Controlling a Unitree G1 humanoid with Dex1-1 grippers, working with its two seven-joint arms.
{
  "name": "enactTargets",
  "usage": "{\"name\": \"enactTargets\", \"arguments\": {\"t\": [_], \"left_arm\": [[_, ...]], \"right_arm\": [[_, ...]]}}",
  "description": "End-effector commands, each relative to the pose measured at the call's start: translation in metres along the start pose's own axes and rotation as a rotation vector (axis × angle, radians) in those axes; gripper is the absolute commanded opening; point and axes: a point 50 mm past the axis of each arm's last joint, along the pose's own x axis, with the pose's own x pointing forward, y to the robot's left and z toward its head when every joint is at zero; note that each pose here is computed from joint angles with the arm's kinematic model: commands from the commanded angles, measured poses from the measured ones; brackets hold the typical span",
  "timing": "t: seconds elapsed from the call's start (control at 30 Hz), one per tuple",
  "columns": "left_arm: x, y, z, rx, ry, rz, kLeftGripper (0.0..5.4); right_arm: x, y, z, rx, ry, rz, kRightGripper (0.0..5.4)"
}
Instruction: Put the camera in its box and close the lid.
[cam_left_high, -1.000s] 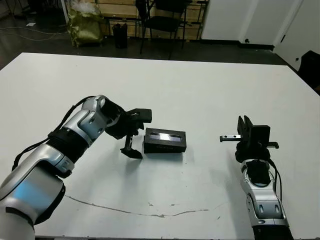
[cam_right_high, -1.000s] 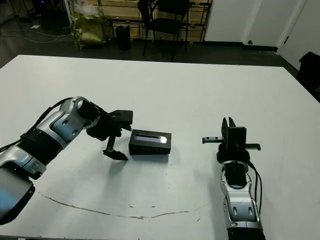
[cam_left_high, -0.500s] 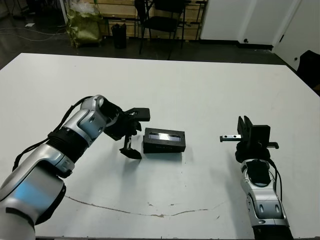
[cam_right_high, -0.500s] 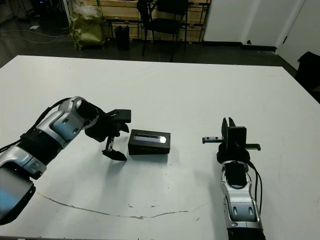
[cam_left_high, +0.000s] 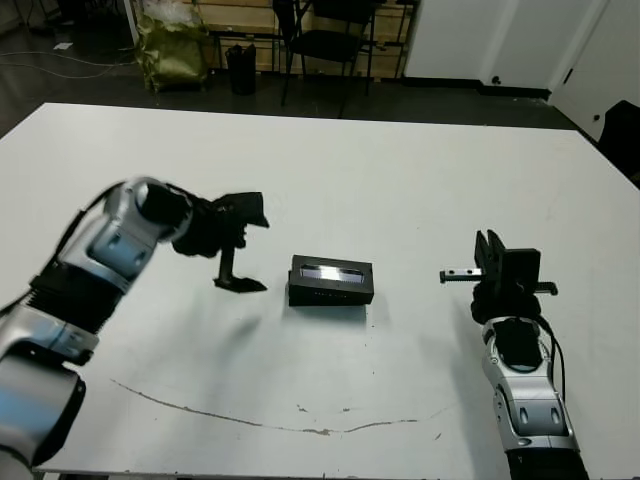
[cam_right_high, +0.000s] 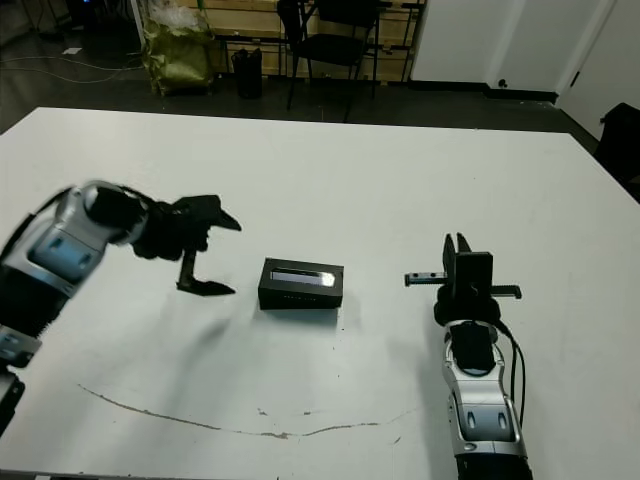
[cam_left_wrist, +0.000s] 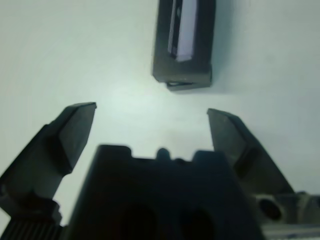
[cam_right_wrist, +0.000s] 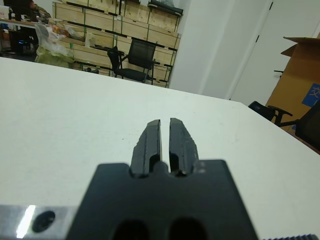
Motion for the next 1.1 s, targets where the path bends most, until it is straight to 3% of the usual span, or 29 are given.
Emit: {"name": "enactTargets", "arguments": {"t": [0.03,0.23,0.43,0.67,1.1], "left_arm": [[-0.012,0.011,0.017,0.088,0.037,-0.035,5.38],[-0.020,0.028,0.033,0.071,0.041,-0.187,5.38],[-0.009,0.039,0.042,0.018,-0.007,-0.285,5.38],[0.021,0.031,0.036,-0.033,-0.034,-0.398,5.38],[0.048,0.017,0.028,-0.021,0.008,-0.462,5.38]], "right_arm": [[0.001,-0.005,-0.004,-0.009,0.027,-0.005,0.00],[-0.001,-0.005,-0.004,-0.039,0.049,-0.004,0.00],[-0.001,-0.002,-0.002,-0.026,0.026,-0.002,0.00],[-0.003,-0.002,-0.002,-0.012,0.029,-0.004,0.00],[-0.001,-0.002,-0.004,0.020,0.019,0.001,0.00]]}}
